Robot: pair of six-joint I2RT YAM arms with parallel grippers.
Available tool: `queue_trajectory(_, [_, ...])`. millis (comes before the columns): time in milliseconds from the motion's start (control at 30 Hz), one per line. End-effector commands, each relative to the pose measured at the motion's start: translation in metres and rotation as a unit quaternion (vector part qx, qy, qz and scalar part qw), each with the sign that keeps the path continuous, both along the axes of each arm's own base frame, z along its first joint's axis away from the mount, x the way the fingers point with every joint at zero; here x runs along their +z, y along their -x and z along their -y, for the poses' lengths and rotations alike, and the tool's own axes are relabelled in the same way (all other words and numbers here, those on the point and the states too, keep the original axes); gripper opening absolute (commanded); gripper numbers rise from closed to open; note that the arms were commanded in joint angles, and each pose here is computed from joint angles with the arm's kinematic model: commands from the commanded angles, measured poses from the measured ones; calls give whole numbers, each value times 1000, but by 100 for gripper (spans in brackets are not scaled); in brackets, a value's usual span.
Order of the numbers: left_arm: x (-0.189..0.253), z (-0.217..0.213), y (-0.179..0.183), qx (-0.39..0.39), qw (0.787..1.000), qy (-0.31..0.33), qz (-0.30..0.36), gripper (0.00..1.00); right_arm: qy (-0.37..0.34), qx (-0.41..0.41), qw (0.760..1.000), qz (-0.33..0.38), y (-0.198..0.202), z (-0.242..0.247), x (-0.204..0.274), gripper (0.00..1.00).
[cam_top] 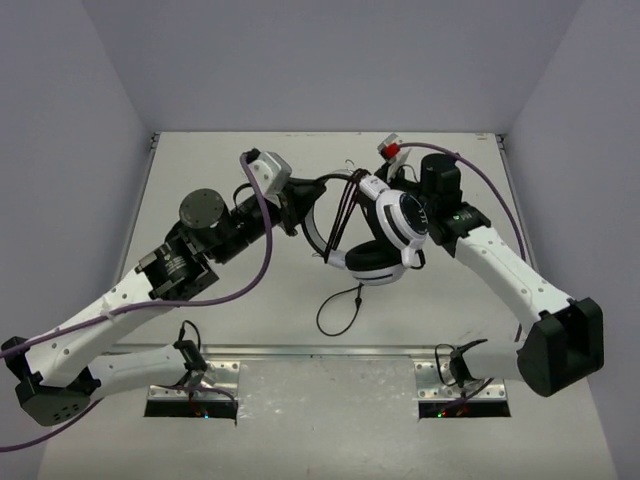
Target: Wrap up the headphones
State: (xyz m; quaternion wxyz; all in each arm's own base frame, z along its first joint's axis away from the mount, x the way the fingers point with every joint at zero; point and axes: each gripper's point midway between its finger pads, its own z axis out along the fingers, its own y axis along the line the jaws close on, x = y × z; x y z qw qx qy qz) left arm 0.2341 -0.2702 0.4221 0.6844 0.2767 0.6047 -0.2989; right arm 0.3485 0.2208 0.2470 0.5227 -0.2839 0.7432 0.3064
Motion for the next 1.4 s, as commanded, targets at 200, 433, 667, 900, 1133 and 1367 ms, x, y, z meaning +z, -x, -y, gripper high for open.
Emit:
queue_trajectory(200, [175,-74,1,106,929,354,-8,0,-158,137,978,6,70,-85,18,2])
queue_trajectory(433, [186,-99,-41,255,895,363,-31,0,-168,169,971,-2,108,-107,-12,1])
queue_trajectory(667, [166,-91,-99,348,905,241,-38,0,-137,148,979,4,137,-85,-43,1])
queue_trajectory(900, [121,-121,-168,392,897,188,-80,0,-88,145,984,44,168,-70,-51,1])
queue_trajectory(1133, [63,-116,-206,426,891,119,-102,0,-61,167,983,56,185,-71,-47,1])
queue_trajectory(1367, [-11,-155,-241,415,865,172,-226,0,-20,172,982,71,188,-66,-46,1])
